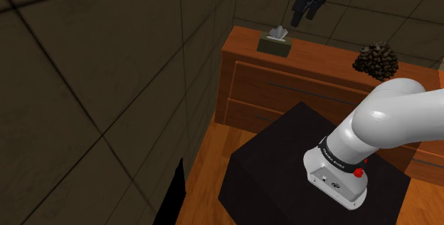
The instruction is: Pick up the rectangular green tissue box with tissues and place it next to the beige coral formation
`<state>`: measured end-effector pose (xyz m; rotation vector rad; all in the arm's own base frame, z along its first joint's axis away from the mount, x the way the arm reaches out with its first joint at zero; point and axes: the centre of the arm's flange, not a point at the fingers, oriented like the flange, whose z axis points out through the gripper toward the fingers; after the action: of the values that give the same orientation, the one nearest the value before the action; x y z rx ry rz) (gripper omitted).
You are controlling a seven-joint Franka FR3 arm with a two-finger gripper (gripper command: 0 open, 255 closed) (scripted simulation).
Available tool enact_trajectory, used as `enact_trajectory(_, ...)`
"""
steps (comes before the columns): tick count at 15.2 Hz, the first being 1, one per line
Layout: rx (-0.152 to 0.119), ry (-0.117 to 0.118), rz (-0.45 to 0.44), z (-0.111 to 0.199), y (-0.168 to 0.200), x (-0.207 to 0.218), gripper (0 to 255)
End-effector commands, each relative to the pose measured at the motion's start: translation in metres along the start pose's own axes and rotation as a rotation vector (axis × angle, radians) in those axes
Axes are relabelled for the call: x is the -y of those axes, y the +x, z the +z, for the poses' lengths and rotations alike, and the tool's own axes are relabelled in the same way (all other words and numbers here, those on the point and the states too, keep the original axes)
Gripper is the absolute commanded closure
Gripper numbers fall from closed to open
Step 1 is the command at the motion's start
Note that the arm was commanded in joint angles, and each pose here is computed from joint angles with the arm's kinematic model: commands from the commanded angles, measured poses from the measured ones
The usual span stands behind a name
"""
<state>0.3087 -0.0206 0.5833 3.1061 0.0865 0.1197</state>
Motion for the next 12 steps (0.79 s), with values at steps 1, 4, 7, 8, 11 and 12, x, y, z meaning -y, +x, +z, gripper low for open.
enact_trajectory(1, 0.000, 0.000, 0.000, 0.000, 0.000, 0.000, 0)
enact_trajectory(4, 0.025, -0.044, -0.029, 0.023, 0.020, -0.021, 0)
enact_trajectory(7, 0.050, -0.089, -0.058, 0.045, 0.039, -0.043, 0)
enact_trajectory(8, 0.058, -0.104, -0.068, 0.052, 0.046, -0.051, 0)
enact_trajectory(11, 0.083, -0.148, -0.097, 0.074, 0.066, -0.073, 0)
enact_trajectory(12, 0.091, -0.163, -0.106, 0.081, 0.073, -0.081, 0)
